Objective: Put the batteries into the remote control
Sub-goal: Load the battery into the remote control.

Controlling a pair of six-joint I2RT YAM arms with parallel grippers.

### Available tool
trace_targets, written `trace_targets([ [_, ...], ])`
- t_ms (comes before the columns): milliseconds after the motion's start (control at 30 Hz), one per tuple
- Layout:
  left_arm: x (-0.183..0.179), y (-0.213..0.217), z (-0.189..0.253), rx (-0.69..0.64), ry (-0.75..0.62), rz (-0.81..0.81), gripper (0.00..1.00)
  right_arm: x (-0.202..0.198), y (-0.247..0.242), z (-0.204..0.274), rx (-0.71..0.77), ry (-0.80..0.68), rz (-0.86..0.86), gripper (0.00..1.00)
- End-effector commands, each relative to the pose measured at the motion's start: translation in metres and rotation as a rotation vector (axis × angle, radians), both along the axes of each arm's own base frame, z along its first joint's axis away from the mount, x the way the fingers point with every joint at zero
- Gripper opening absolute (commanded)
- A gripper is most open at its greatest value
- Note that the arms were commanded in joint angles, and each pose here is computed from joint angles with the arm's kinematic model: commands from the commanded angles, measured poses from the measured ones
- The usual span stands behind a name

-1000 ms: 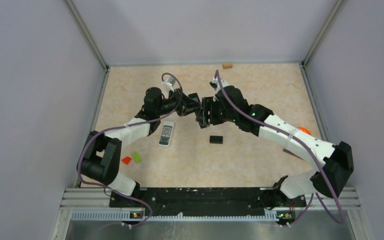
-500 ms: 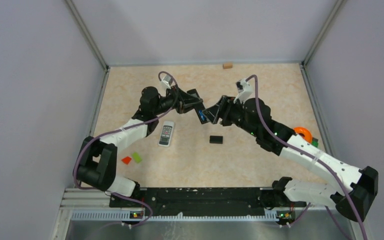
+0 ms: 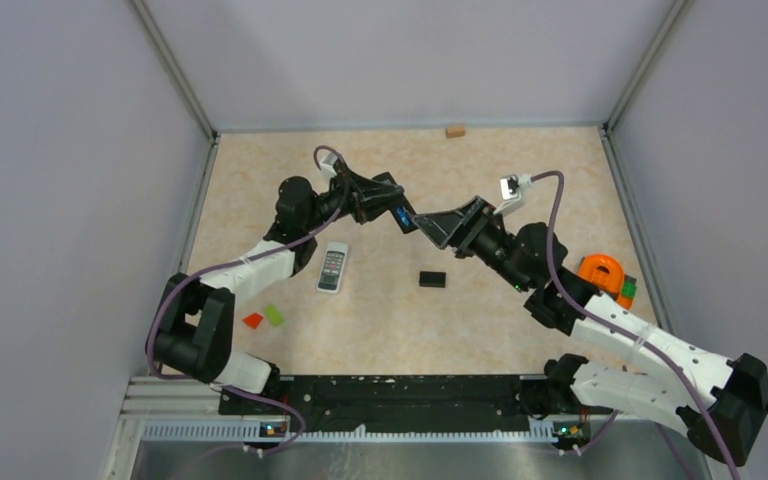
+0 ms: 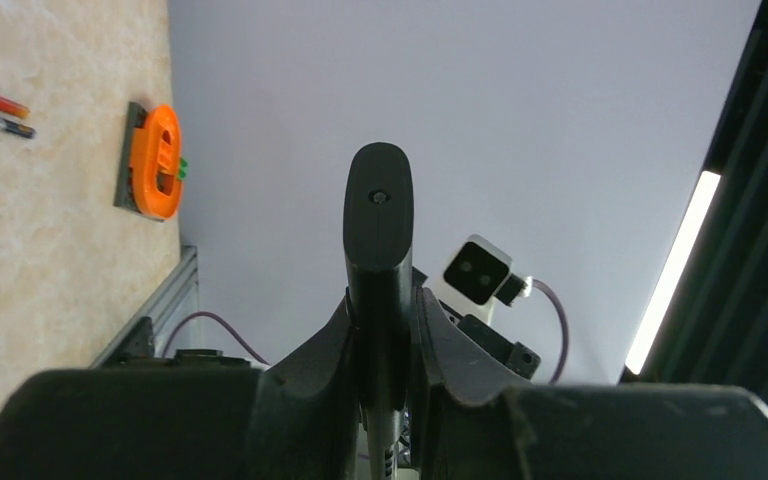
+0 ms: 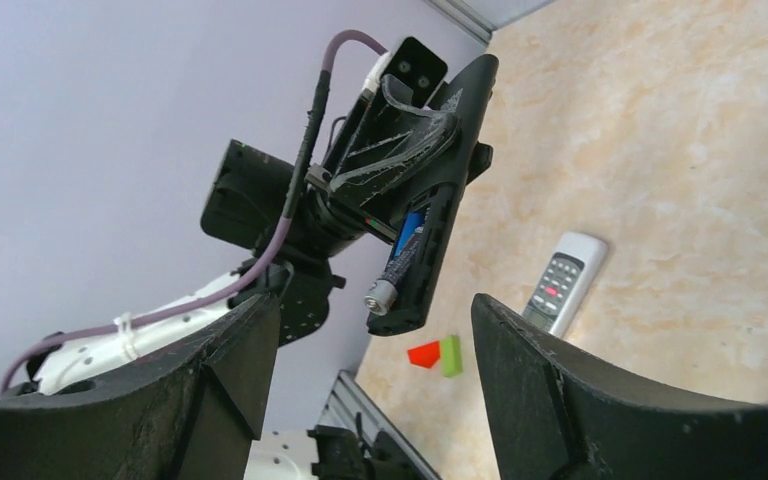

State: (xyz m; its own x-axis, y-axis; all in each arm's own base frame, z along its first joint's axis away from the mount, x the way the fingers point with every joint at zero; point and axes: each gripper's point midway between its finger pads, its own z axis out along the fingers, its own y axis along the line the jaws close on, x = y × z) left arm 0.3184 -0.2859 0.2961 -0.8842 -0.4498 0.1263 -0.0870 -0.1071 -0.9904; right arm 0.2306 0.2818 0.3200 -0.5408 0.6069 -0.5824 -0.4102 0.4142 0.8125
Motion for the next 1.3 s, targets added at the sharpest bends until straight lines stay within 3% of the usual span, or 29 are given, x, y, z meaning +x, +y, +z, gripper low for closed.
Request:
trace_targets([
  [0,-0.007,0.003,0.032,-0.12,-0.03,-0.014,0.0,-0.006,0.0,0.031,0.149,-0.042,0.009,0.71],
  [100,-0.009,0.005,0.032,-0.132,-0.024,-0.015,0.0,-0.006,0.001,0.03,0.166,-0.037,0.01,0.67],
  [400,-0.011,0.005,0.032,-0.127,-0.036,-0.013,0.0,-0.002,0.006,0.032,0.173,-0.065,0.014,0.41],
  [900,-0.012,0.005,0.032,-0.134,-0.045,-0.022,0.0,0.006,0.016,0.017,0.119,-0.033,0.015,0.28],
  [1000,-0.012,0.005,0.032,-0.134,-0.048,-0.019,0.0,0.008,0.015,0.015,0.105,-0.027,0.008,0.31],
  [1167,-0.013,0.005,0.031,-0.131,-0.05,-0.018,0.0,0.006,0.01,0.017,0.109,-0.027,-0.005,0.61],
  [1267,-0.013,0.006,0.03,-0.131,-0.046,-0.017,0.0,0.003,0.009,0.018,0.126,-0.036,0.003,0.7],
])
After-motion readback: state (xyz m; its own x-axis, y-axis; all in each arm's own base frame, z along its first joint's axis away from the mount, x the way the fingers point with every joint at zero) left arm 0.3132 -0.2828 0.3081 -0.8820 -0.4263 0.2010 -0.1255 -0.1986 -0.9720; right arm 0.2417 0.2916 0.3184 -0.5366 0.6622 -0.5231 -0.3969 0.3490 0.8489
